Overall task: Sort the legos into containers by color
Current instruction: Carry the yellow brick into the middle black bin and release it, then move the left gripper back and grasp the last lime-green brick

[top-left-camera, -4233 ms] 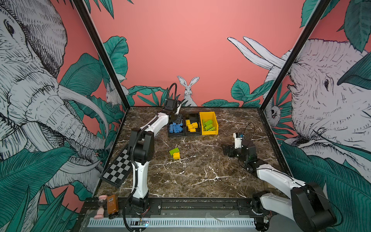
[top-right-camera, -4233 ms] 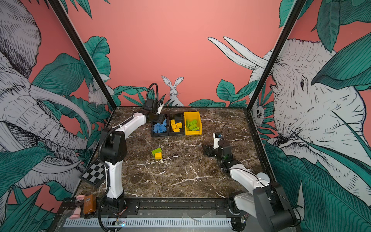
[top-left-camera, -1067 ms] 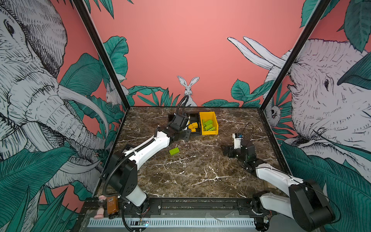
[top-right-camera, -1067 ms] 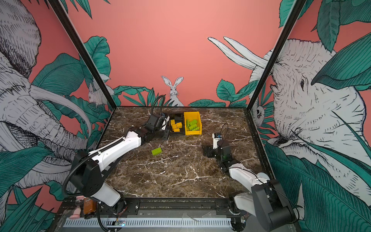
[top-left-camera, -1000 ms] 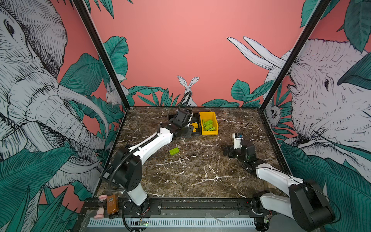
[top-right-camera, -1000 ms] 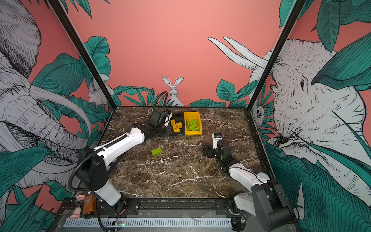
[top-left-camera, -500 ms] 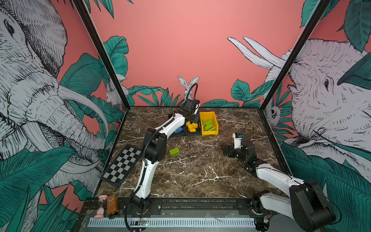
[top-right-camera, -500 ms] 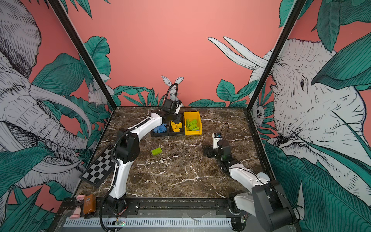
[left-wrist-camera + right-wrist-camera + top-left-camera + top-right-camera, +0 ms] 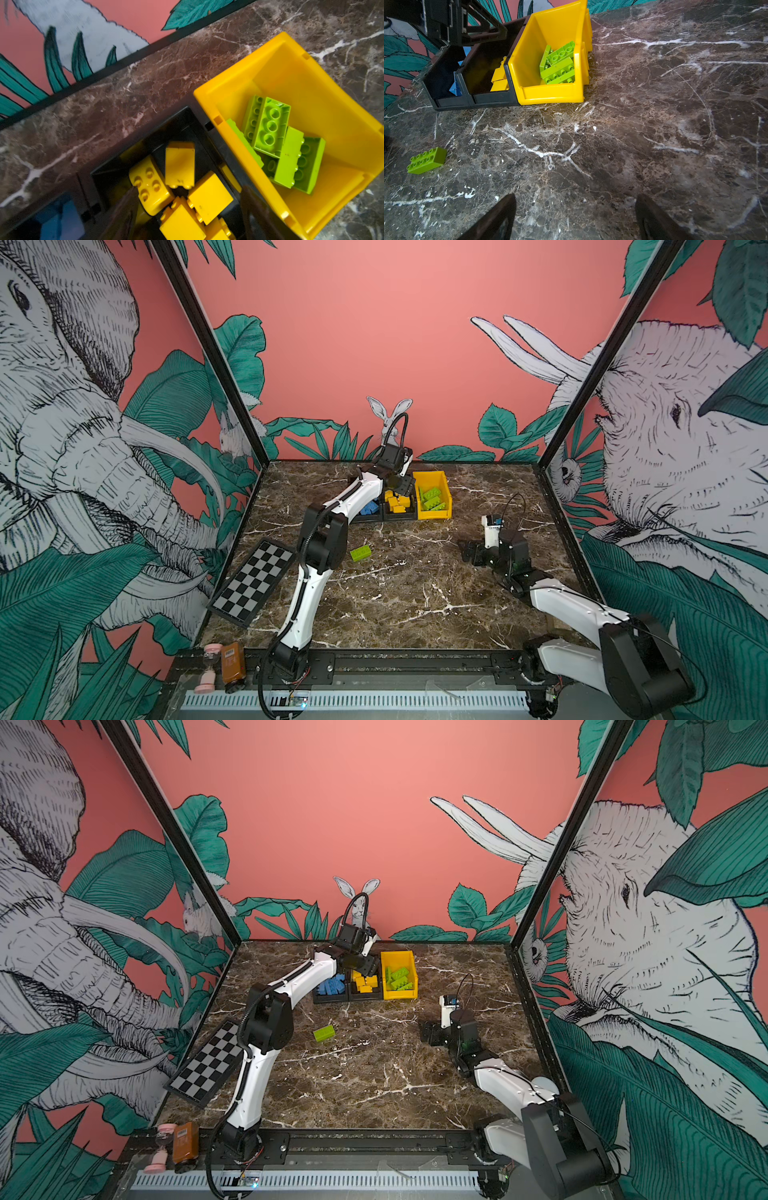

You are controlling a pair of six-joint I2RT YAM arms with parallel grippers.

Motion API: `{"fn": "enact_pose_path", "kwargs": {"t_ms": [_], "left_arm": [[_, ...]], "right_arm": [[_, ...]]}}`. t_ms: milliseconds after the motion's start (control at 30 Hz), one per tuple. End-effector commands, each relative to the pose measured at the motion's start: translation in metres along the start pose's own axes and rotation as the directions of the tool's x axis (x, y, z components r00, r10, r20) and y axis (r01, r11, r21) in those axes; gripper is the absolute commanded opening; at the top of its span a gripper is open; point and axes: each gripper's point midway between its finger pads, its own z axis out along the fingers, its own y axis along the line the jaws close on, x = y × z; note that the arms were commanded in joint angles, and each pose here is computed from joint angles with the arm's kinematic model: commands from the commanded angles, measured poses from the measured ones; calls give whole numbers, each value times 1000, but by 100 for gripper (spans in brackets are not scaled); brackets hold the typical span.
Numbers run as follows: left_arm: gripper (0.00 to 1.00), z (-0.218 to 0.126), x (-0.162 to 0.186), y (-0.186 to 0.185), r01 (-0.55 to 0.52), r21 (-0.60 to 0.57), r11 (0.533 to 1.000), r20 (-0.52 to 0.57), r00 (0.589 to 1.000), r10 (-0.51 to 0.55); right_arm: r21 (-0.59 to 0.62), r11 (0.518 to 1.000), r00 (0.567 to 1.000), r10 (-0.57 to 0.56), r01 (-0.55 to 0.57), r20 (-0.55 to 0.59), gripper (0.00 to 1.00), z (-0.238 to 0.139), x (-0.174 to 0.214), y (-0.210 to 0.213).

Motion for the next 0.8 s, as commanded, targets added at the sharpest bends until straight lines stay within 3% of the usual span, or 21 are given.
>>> {"fn": "enact_pose_path", "kwargs": {"t_ms": [0, 167, 433, 600, 767], "left_arm": [[83, -52, -34, 11, -46, -50, 998, 68, 996, 50], [88, -104, -19, 12, -99, -67, 993, 36, 994, 101], [94, -170, 86, 9, -121, -57, 991, -144, 983, 112], [95, -192, 150, -1, -96, -11, 995, -259, 962, 90], [96, -195, 186, -4, -83, -5, 997, -284, 956, 78]], "right_arm": [[-14, 1000, 998, -2, 3, 63, 89, -4, -23, 6], [-16, 1000, 998, -1, 2, 63, 89, -4, -23, 6], [-22, 1000, 998, 3, -2, 60, 89, -2, -22, 6], [-22, 1000, 998, 4, -2, 57, 89, -1, -21, 6], [-19, 1000, 998, 4, -3, 55, 89, -1, -21, 6]]}}
